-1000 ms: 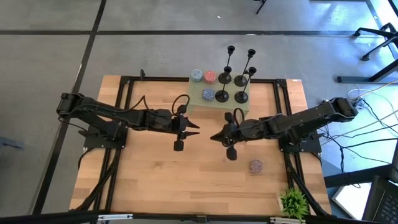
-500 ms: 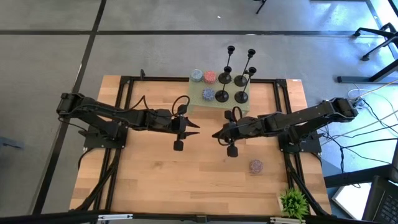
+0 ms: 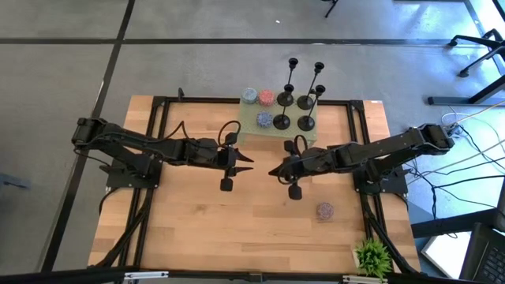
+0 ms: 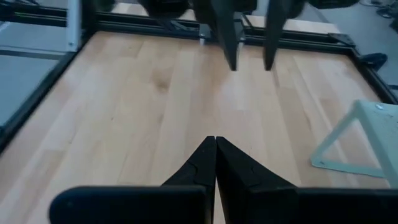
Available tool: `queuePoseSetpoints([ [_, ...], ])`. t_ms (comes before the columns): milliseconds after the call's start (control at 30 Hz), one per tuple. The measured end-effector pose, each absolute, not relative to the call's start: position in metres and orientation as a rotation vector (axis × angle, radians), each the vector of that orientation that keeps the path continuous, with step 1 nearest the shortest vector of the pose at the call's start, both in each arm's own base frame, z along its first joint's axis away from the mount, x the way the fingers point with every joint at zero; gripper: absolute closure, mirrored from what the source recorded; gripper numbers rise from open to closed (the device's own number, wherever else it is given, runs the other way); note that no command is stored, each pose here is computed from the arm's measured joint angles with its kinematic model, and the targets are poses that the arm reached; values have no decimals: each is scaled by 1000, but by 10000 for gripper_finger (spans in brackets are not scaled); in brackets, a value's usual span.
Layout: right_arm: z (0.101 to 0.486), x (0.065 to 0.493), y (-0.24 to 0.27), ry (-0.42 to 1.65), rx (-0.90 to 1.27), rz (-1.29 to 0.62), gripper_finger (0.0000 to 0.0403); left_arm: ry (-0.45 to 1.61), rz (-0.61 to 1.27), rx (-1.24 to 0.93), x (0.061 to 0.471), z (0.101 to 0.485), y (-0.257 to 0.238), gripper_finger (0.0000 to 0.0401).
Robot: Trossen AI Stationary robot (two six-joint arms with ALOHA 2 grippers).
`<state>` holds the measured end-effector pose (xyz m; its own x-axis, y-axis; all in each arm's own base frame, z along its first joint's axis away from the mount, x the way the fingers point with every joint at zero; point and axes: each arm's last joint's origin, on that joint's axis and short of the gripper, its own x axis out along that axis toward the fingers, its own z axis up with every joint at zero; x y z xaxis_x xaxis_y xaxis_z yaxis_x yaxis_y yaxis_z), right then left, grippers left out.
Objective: Pick & Place candle stick holders
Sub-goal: Put the dark blue scented candle on the shelf aligned with the other pink scented candle
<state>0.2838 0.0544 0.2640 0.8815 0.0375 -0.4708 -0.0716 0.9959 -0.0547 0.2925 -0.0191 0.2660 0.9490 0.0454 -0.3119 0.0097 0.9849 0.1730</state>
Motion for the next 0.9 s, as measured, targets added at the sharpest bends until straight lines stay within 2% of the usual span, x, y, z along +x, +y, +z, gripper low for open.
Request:
queuePoseSetpoints([
  [267,265,284,57,478,-53,125,390,321,18,174,293,266,-19,303],
  [433,265,281,54,496,-73,48,390,321,18,174,293,266,-19,303],
  [900,264,280,45,527,-72,17,366,320,18,174,292,266,-19,303],
])
